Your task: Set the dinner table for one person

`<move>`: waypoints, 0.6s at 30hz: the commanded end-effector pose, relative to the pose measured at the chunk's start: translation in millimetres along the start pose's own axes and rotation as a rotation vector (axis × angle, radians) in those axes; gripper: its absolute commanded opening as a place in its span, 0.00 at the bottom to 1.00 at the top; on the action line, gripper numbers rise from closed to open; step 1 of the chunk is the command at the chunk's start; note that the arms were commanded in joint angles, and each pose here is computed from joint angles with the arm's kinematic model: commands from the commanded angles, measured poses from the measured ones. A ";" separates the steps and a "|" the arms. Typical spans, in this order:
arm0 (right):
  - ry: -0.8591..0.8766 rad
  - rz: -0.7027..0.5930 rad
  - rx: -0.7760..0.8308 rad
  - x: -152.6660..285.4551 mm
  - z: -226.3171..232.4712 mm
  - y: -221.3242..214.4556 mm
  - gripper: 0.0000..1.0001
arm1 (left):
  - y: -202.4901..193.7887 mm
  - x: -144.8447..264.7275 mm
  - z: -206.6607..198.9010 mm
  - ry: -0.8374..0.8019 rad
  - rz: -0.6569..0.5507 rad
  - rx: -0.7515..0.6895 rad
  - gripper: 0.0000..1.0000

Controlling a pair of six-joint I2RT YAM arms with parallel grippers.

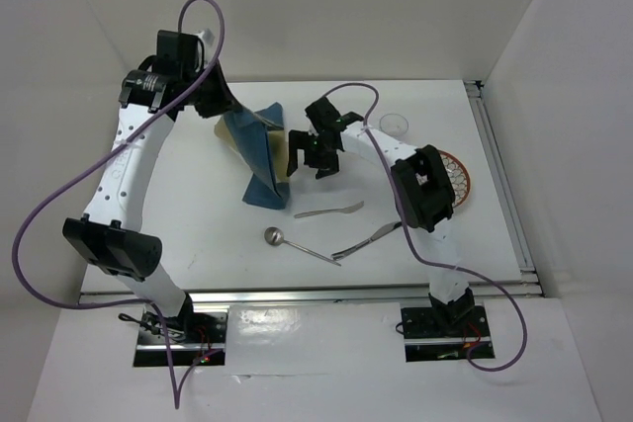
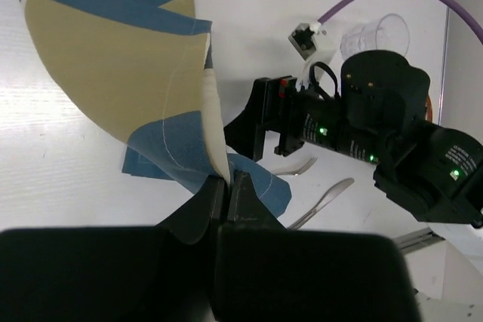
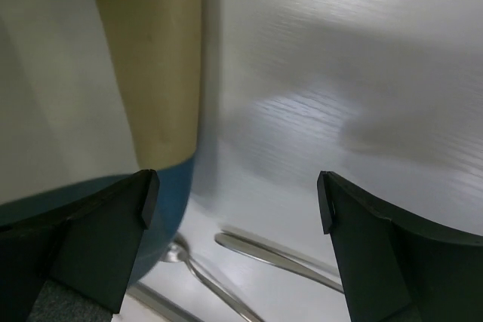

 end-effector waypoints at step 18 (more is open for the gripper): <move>0.143 -0.486 0.176 82.2 54.5 -65.7 0.99 | 33.2 -8.3 -17.8 -0.096 -0.025 0.003 0.00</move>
Point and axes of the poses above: each gripper's point midway between its finger pads, its own x axis back along the fingers, its own z axis along the line the jaws close on, y = z × x, the point moved 5 cm from there along x, back along the fingers, and after that the axes turned 10 degrees about x, right-handed, at the moved point
